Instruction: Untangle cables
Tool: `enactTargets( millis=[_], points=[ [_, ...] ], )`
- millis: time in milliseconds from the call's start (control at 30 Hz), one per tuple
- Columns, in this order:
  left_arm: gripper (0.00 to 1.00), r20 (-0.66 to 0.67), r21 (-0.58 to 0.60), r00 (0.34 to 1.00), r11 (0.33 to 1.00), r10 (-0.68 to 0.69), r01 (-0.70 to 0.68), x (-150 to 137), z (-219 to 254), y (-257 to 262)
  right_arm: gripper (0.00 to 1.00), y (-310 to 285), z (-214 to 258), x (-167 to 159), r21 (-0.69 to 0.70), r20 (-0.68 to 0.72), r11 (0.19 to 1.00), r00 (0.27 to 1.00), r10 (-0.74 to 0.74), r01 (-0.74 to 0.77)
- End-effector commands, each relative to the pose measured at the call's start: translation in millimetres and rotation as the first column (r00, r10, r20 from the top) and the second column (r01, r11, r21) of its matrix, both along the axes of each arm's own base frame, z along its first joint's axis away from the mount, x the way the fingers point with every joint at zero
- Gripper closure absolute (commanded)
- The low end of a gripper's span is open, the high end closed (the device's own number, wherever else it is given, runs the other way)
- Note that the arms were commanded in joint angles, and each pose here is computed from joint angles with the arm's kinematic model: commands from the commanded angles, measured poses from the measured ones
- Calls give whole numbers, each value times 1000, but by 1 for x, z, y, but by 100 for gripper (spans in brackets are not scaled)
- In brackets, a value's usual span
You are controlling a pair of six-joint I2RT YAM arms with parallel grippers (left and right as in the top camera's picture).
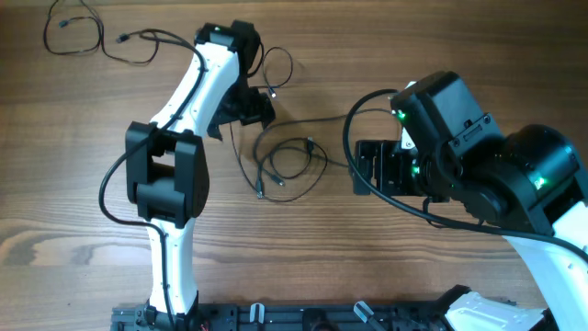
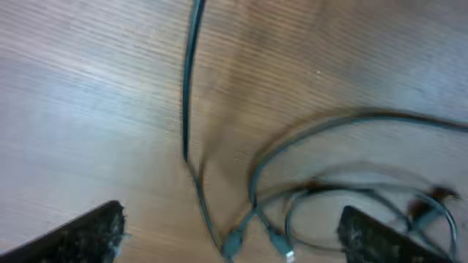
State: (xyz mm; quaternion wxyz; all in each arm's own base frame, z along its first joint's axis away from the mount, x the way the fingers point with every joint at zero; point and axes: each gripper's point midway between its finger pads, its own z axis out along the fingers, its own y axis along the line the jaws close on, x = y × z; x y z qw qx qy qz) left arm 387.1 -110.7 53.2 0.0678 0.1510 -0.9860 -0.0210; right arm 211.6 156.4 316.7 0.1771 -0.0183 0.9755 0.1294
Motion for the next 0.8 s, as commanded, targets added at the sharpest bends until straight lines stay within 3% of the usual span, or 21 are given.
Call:
enactTargets(
  millis=[0, 67, 100, 167, 267, 300, 400, 500, 600, 767],
  points=[
    [18, 5, 40, 1000, 999, -26, 25, 1, -25, 14, 0, 1, 1, -1, 5, 2, 1000, 1000, 18, -18],
    [27, 15, 38, 1000, 999, -7, 6, 2, -40, 22, 0, 2, 0, 1, 4, 0, 1000, 1000, 18, -18],
    [28, 12, 38, 1000, 999, 0, 0, 0, -48, 25, 0, 2, 0, 1, 4, 0, 1000, 1000, 17, -17],
    [47, -9, 44, 1000, 999, 6, -5, -8, -57, 29, 0, 2, 0, 1, 5, 0, 1000, 1000, 16, -16],
    [66, -11, 44, 1000, 999, 8, -7, -8, -56, 30, 0, 6, -1, 5, 11, -1, 1000, 1000, 18, -18],
    [96, -9, 43, 1000, 999, 8, -7, -8, -54, 30, 0, 7, -3, 6, 8, -9, 1000, 1000, 19, -19],
    [96, 24, 35, 1000, 999, 8, -8, -1, -29, 28, 0, 10, -9, 9, -4, -26, 1000, 999, 19, -19],
    [96, 119, -5, 993, 1000, 5, -4, 11, 31, 19, 0, 11, -12, 11, -12, -37, 1000, 999, 19, -20],
    [96, 275, -132, 961, 991, 10, 27, 20, 105, -4, 0, 11, -13, 10, -14, -47, 1000, 999, 21, -22],
    [96, 459, -287, 888, 951, 34, 112, 13, 186, -28, 0, 10, -14, 8, -19, -52, 1000, 998, 21, -22]
  ],
)
